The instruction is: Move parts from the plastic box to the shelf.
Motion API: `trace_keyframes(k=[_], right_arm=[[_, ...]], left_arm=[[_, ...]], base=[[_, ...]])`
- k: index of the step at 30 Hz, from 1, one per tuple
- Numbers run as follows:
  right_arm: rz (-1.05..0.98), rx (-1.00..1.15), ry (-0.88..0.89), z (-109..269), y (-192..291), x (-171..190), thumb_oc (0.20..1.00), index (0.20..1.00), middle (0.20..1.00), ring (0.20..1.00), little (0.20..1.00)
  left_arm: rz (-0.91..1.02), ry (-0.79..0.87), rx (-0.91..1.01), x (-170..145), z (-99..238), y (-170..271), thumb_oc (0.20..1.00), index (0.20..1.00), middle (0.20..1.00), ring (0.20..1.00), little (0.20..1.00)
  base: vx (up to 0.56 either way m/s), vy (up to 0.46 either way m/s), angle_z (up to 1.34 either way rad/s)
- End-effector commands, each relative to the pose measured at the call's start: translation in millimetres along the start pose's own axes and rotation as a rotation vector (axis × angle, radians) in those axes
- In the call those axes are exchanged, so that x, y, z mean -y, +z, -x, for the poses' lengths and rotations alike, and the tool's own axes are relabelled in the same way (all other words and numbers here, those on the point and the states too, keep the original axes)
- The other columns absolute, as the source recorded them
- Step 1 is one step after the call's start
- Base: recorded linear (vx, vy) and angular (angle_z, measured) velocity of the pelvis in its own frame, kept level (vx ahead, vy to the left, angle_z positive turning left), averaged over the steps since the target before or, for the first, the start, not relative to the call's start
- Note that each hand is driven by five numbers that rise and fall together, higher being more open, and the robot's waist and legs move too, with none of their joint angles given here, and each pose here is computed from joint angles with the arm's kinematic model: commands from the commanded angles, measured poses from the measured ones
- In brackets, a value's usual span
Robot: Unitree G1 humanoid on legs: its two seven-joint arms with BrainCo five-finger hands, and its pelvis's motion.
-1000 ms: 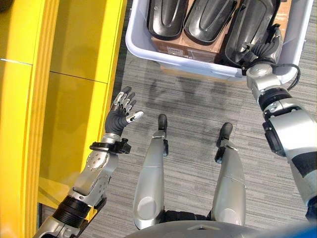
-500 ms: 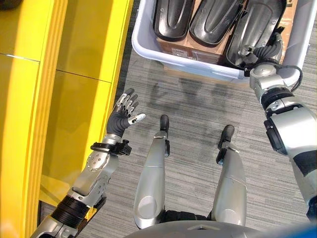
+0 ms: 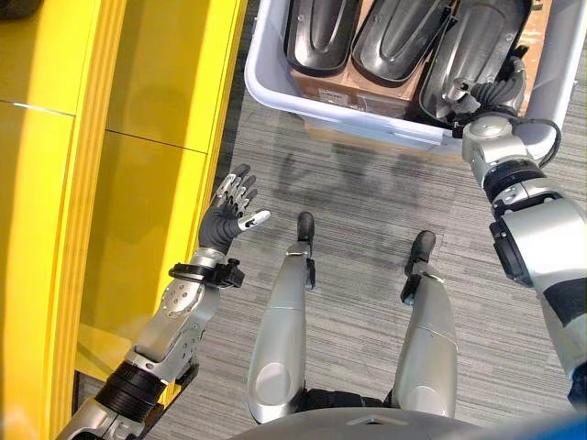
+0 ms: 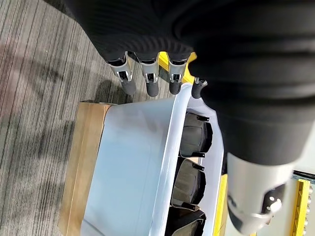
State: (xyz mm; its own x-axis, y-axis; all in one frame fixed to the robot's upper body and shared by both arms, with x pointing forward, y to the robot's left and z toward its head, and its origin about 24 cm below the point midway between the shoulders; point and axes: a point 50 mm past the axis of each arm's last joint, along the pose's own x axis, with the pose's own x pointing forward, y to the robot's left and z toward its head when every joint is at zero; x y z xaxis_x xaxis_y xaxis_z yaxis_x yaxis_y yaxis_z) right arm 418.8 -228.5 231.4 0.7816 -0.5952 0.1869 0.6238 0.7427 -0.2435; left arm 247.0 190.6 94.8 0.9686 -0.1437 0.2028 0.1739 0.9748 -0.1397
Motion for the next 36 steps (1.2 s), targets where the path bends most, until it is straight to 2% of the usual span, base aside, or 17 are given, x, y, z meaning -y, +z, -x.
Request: trace_keyframes(k=[1, 12, 36], right_arm=[[-0.078, 0.109, -0.012, 1.5, 20.9, -1.0, 1.000, 1.000, 1.000, 1.000, 1.000], [-0.139, 0.193, -0.033, 7.9, 34.7, -4.2, 1.000, 1.000, 1.000, 1.000, 1.000], [-0.148, 0.250, -0.123, 10.8, 30.8, 6.8, 1.000, 1.000, 1.000, 1.000, 1.000]], left_arm=[[0.027, -0.009, 0.083, 5.7, 1.0, 14.4, 1.000, 1.000, 1.000, 1.000, 1.000], [0.036, 0.009, 0.080, 5.5, 2.4, 13.0, 1.000, 1.000, 1.000, 1.000, 1.000], [0.030, 0.035, 0.088, 2.7, 4.5, 12.5, 1.000, 1.000, 1.000, 1.000, 1.000]], base=[[0.00, 0.009, -0.04], [-0.02, 0.002, -0.01], [0.00, 0.000, 0.00]])
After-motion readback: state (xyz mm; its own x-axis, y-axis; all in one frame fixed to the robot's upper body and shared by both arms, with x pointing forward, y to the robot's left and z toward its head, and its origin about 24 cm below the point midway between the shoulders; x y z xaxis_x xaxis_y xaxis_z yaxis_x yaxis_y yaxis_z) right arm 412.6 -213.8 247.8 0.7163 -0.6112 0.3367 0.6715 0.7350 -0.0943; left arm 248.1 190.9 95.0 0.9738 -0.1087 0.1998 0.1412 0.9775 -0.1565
